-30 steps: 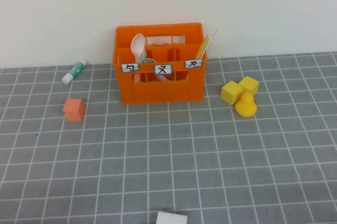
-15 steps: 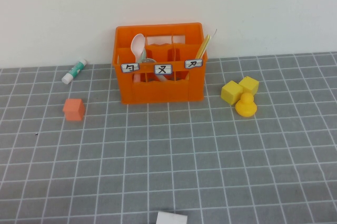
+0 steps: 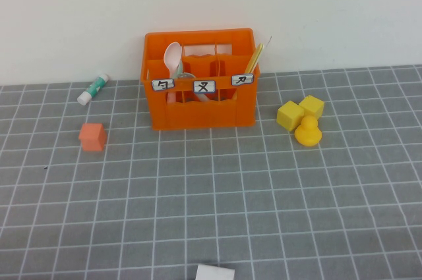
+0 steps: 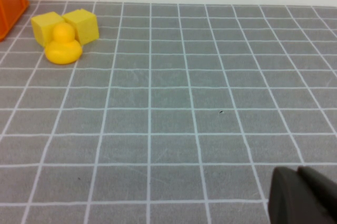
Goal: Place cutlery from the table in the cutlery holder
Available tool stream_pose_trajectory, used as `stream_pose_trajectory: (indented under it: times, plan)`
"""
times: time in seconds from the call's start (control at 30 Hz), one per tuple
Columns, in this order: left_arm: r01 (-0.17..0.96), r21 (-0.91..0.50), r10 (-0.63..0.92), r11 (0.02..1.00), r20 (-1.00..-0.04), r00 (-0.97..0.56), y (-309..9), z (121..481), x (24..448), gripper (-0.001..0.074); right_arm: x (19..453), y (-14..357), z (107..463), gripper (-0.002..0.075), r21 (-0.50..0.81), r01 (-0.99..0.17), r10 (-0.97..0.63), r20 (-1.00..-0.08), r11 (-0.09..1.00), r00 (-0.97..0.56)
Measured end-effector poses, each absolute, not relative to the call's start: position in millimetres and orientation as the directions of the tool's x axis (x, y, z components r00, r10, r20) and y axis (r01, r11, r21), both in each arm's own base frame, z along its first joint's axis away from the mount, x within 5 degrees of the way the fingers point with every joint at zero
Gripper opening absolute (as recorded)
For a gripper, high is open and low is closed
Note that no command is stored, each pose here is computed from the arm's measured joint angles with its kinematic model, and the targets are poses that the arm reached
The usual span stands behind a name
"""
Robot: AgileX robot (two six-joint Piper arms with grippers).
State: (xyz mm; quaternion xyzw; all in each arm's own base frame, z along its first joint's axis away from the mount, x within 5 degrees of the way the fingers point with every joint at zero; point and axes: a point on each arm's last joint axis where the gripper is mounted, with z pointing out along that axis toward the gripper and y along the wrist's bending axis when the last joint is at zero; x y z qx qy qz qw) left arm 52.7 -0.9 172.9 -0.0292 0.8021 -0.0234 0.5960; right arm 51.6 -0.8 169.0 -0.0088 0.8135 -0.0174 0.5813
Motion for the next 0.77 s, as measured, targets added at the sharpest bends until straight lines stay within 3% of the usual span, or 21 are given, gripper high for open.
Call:
stream_pose_trajectory:
  times: [0.77]
  plan:
    - [-0.020,-0.074,-0.077,0.997,-0.954,-0.288,-1.0,172.9,52.7,-0.0001,51.5,-1.0,168.8,-0.0003,-0.044,0.007,-0.039,-0.945,0.999,-0.326]
